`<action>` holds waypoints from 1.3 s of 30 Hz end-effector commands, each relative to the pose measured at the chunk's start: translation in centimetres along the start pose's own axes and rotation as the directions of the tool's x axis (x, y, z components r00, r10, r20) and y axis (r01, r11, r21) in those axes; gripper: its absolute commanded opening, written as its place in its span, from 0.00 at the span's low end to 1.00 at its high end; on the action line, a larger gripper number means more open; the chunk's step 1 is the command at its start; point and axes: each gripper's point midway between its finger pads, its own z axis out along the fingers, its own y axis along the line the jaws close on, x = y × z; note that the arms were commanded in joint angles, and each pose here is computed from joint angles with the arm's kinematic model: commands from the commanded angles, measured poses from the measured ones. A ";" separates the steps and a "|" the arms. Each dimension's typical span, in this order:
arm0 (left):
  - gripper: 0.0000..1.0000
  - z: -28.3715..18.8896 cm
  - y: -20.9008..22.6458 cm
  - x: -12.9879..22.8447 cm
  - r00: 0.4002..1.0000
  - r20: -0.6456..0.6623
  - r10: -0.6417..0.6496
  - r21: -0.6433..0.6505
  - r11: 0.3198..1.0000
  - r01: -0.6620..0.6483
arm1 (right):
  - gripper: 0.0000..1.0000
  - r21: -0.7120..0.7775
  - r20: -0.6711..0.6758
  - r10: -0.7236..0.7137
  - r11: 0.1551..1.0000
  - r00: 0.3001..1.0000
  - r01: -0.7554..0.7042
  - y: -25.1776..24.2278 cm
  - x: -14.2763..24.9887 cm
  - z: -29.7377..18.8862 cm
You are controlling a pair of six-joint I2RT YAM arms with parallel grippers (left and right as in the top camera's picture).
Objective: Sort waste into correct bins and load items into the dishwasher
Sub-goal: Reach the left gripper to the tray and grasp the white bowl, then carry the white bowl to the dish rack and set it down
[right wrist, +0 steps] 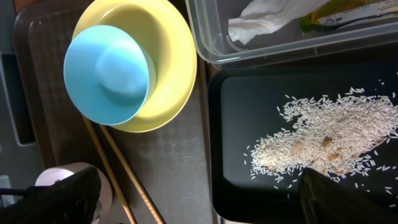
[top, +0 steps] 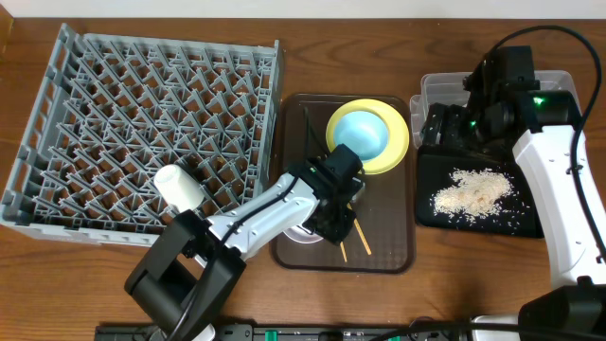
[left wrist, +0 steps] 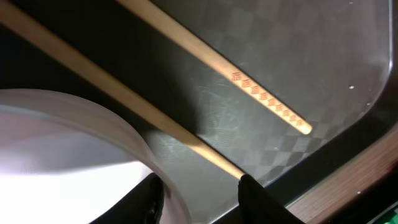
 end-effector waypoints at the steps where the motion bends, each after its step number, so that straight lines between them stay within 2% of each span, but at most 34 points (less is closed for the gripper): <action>1: 0.40 0.6 0.1 0.2 1.000 -0.011 0.012 -0.037 0.999 -0.013 | 0.99 0.004 0.023 0.011 1.000 1.000 -0.011 -0.1 -0.5 -0.7; 4: 0.40 0.7 1.1 -0.1 1.000 0.012 0.020 -0.139 0.990 -0.019 | 0.99 0.004 0.023 0.011 1.000 1.000 -0.011 -0.1 -0.5 -0.7; 8: 0.40 0.6 1.7 -0.4 0.999 0.042 -0.008 -0.210 0.978 0.016 | 0.99 0.004 0.021 0.011 1.000 1.000 -0.011 -0.1 -0.5 -0.7; 12: 0.27 0.6 2.0 -0.5 0.998 0.052 -0.018 -0.229 0.973 0.030 | 0.99 0.004 0.021 0.007 1.000 1.000 -0.007 -0.1 -0.4 -0.7; 15: 0.13 0.6 2.0 -0.5 0.998 0.053 -0.022 -0.229 0.973 0.034 | 0.99 0.005 0.018 0.008 1.000 1.000 -0.008 -0.1 -0.4 -0.7; 18: 0.08 0.6 2.0 -0.5 0.998 0.056 -0.028 -0.228 0.973 0.040 | 0.99 0.005 0.018 0.008 1.000 1.000 -0.008 -0.1 -0.4 -0.7; 22: 0.08 -0.4 1.6 -0.7 0.998 0.062 -0.025 -0.226 0.973 0.039 | 0.99 0.006 0.017 0.005 1.000 1.000 -0.005 -0.1 -0.3 -0.7; 28: 0.07 -7.1 -0.3 -2.9 0.983 0.172 0.064 -0.203 0.979 -0.028 | 0.99 0.007 0.013 0.005 1.000 1.000 -0.005 -0.2 -0.3 -0.7; 30: 0.08 -11.2 -0.1 -4.2 0.955 0.284 0.083 -0.193 0.981 -0.028 | 0.99 0.008 0.011 0.006 1.000 1.000 -0.006 -0.2 -0.2 -0.7; 34: 0.07 -17.2 2.9 -5.1 0.899 0.434 0.052 -0.169 0.985 0.025 | 0.99 0.008 0.010 -0.001 1.000 1.000 0.001 -0.2 -0.2 -0.7; 39: 0.08 -22.7 7.3 -5.3 0.821 0.571 -0.004 0.006 1.000 0.000 | 0.99 0.008 0.010 -0.001 1.000 1.000 0.001 -0.2 -0.2 -0.7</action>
